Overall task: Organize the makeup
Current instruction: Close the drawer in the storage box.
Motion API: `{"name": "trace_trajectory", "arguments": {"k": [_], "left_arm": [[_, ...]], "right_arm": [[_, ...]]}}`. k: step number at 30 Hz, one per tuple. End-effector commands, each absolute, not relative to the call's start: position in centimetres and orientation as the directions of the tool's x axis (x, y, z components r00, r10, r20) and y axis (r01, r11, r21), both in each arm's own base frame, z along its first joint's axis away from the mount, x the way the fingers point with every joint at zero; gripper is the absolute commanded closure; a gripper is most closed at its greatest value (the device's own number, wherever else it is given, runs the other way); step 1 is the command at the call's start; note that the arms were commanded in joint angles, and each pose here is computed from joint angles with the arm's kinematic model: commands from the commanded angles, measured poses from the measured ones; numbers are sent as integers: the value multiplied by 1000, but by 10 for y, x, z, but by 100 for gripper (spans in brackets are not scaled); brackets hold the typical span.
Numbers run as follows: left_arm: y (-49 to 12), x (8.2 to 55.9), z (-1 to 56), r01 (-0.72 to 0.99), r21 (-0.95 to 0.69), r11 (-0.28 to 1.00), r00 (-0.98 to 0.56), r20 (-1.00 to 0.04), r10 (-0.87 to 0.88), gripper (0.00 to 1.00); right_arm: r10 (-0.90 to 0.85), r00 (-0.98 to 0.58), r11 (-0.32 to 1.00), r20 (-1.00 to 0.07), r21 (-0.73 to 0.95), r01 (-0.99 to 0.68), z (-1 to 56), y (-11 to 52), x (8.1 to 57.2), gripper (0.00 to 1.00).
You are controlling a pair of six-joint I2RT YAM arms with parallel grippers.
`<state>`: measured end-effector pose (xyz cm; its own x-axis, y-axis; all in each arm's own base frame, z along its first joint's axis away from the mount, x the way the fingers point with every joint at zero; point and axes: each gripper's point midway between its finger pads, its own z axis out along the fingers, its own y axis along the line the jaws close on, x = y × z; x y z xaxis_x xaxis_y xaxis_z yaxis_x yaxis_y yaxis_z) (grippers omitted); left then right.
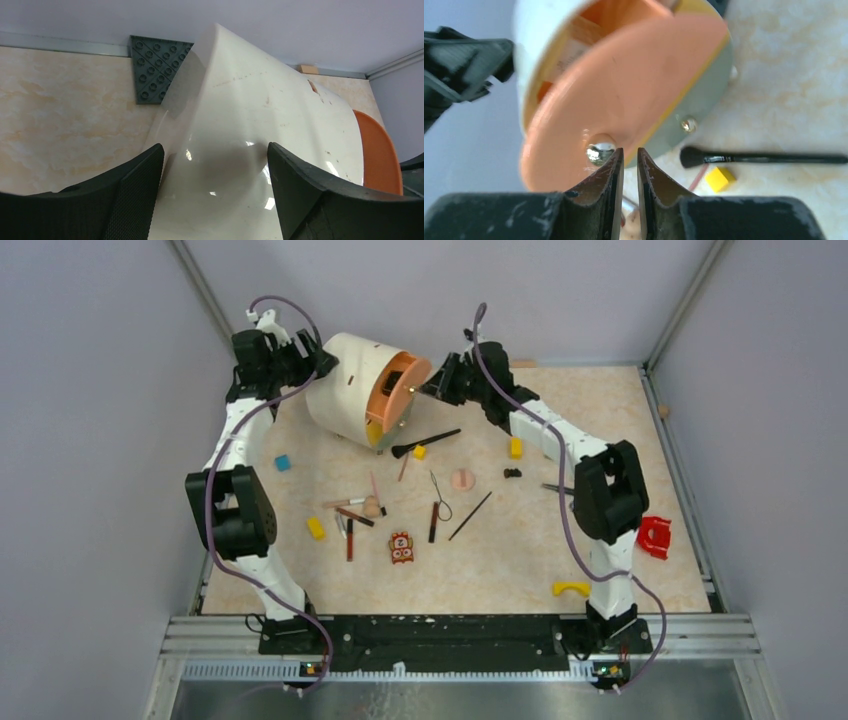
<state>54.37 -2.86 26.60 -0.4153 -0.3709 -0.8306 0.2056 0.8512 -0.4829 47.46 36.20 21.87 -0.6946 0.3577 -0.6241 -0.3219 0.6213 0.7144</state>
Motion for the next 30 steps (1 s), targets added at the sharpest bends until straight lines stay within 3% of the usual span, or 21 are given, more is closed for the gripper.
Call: {"name": "trace_trajectory", "arguments": {"k": [1,11,25,30], "left_arm": [[-41,548,278,266,-450,852,-386,-860,-334,20],[-45,547,275,271,-451,850,-396,-858,-329,20],[-49,548,269,275,-457,846,-412,-851,-326,21],[-35,545,281,207,-417,885,-388,-865,-317,16]], "right_arm": [[376,-662,553,-648,731,-401,266,391,483,84],[342,-706,549,-620,742,-386,239,427,499,84],[284,-694,462,-661,729,-505,254,459,494,83],[228,-571,620,-789,570,-540,265,418,487,81]]}}
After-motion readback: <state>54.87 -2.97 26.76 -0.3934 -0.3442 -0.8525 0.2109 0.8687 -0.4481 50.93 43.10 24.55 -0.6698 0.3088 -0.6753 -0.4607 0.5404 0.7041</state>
